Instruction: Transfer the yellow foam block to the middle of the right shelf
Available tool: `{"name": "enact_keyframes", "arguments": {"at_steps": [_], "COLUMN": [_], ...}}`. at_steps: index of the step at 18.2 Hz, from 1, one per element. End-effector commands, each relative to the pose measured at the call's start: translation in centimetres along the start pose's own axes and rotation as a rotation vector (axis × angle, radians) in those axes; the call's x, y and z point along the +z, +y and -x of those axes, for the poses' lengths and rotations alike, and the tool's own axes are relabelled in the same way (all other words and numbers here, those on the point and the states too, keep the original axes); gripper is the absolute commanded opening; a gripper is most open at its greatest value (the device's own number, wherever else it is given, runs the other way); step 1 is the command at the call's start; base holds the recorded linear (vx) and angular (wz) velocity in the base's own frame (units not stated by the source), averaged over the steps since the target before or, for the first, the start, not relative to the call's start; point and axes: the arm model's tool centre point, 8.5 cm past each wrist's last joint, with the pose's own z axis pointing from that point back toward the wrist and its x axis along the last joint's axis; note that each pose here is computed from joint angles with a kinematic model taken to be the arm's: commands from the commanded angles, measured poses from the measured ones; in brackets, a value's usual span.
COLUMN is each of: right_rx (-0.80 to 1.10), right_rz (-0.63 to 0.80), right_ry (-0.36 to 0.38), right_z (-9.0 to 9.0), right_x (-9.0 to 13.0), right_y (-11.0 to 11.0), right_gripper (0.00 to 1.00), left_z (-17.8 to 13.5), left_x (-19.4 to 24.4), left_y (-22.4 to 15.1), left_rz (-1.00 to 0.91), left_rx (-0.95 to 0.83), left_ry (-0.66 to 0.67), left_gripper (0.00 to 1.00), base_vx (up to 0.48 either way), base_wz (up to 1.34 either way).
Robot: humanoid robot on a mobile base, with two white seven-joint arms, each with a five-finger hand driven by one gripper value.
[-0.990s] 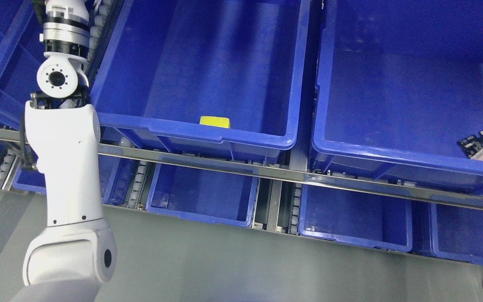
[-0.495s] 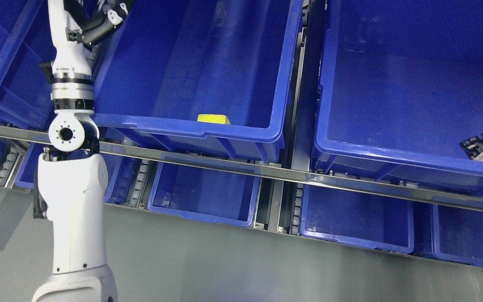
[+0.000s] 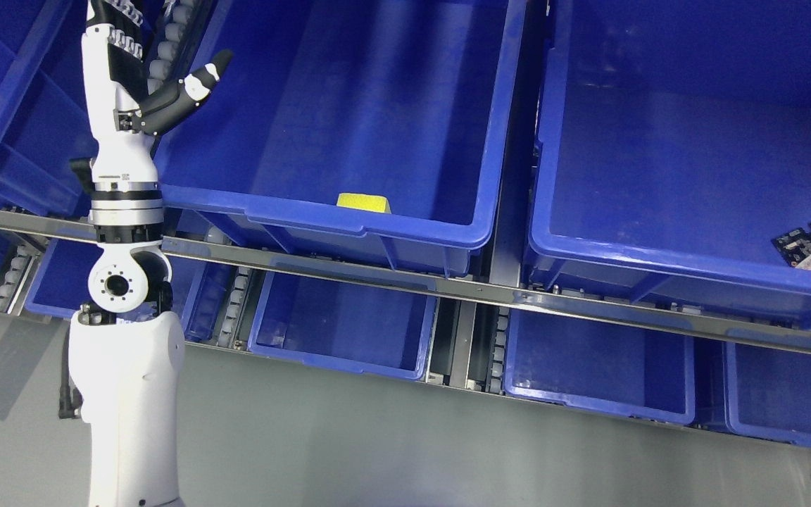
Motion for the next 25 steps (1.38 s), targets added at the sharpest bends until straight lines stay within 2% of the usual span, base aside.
{"name": "enact_keyframes", "arguments": {"at_steps": [1,6,8,13,18,25], "right_rx": [0.004,0.004,0.004,0.004,0.004,0.004], "right_rz": [0.017,0.017,0.017,0.017,0.017,0.017], "right_ry": [-0.019,-0.018,-0.018,-0.018,-0.018,-0.018], "right_z": [-0.6,-0.6,-0.6,-0.6,-0.6,-0.6], "right_x": [-0.1,-0.1,-0.1,-0.1,-0.1,-0.1], "right_y": [-1.1,-1.1,-1.1,-1.1,-1.1,-1.1], "right_gripper": [1.0,1.0,1.0,1.0,1.0,1.0], "left_z": [-5.3,-7.2,-6.8,-4.3,-3.2,-1.3], "left_x": [-3.5,-3.7,-3.3,0.7,5.2,8.6], "left_y": [0.6,1.6,2.5,4.2,8.8,9.0], "left_rz": [0.003,-0.021,-0.043,-0.084,-0.216,-0.256], "left_rx": [-0.03,-0.043,-0.051,-0.076,-0.062,0.059], "left_ry": [-0.175,-0.192,-0.166,-0.067,-0.013,0.063], "left_gripper": [1.0,1.0,1.0,1.0,1.0,1.0], "base_vx": [0.0,0.0,0.0,0.0,0.0,0.0], "base_wz": [0.0,0.0,0.0,0.0,0.0,0.0]}}
